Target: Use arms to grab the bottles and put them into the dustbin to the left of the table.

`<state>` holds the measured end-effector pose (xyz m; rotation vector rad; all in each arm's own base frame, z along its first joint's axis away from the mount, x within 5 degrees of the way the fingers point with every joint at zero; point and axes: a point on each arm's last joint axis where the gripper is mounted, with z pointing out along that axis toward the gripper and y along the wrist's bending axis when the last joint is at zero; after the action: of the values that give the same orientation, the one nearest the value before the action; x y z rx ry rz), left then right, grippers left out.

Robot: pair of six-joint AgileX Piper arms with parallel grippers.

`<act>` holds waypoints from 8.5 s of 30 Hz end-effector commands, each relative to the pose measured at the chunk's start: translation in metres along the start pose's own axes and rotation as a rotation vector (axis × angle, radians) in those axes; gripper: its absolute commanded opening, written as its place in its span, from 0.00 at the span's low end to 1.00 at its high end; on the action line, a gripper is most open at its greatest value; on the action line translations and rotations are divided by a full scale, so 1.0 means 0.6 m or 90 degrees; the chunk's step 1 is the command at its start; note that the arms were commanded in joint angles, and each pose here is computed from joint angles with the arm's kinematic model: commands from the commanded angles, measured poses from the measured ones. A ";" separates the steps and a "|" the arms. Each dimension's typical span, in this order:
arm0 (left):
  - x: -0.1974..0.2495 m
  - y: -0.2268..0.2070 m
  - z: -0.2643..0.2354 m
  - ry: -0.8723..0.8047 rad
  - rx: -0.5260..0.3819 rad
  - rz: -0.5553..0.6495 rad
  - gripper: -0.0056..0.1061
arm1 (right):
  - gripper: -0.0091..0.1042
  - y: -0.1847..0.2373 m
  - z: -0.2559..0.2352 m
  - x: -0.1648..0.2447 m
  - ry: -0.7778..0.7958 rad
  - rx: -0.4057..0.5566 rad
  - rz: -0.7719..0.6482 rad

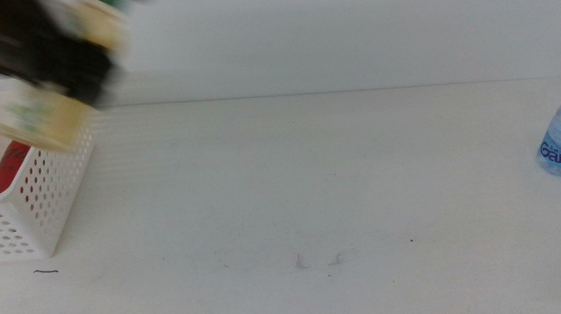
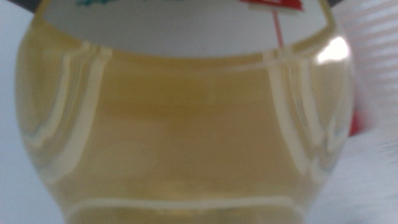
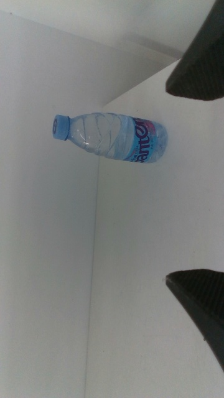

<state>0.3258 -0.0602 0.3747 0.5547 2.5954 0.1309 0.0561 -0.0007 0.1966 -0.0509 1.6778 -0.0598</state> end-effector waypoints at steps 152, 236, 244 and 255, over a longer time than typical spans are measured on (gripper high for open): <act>0.116 -0.100 -0.235 -0.435 0.276 0.017 0.89 | 0.72 -0.044 0.498 0.103 0.127 0.209 -0.040; 0.116 -0.099 -0.236 -0.436 0.275 0.017 0.89 | 0.78 0.275 0.211 -0.319 0.390 -0.459 -0.032; 0.182 -0.111 -0.216 -0.494 0.138 0.017 0.89 | 0.78 0.275 0.211 -0.319 0.390 -0.459 -0.032; 0.295 -0.209 0.044 -0.691 0.209 -0.045 0.89 | 0.78 0.275 0.211 -0.319 0.389 -0.458 -0.033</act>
<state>0.1523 -0.1009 0.2643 0.4746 1.6178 -0.4593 0.2049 0.1772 0.3593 -0.6611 2.2436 0.5479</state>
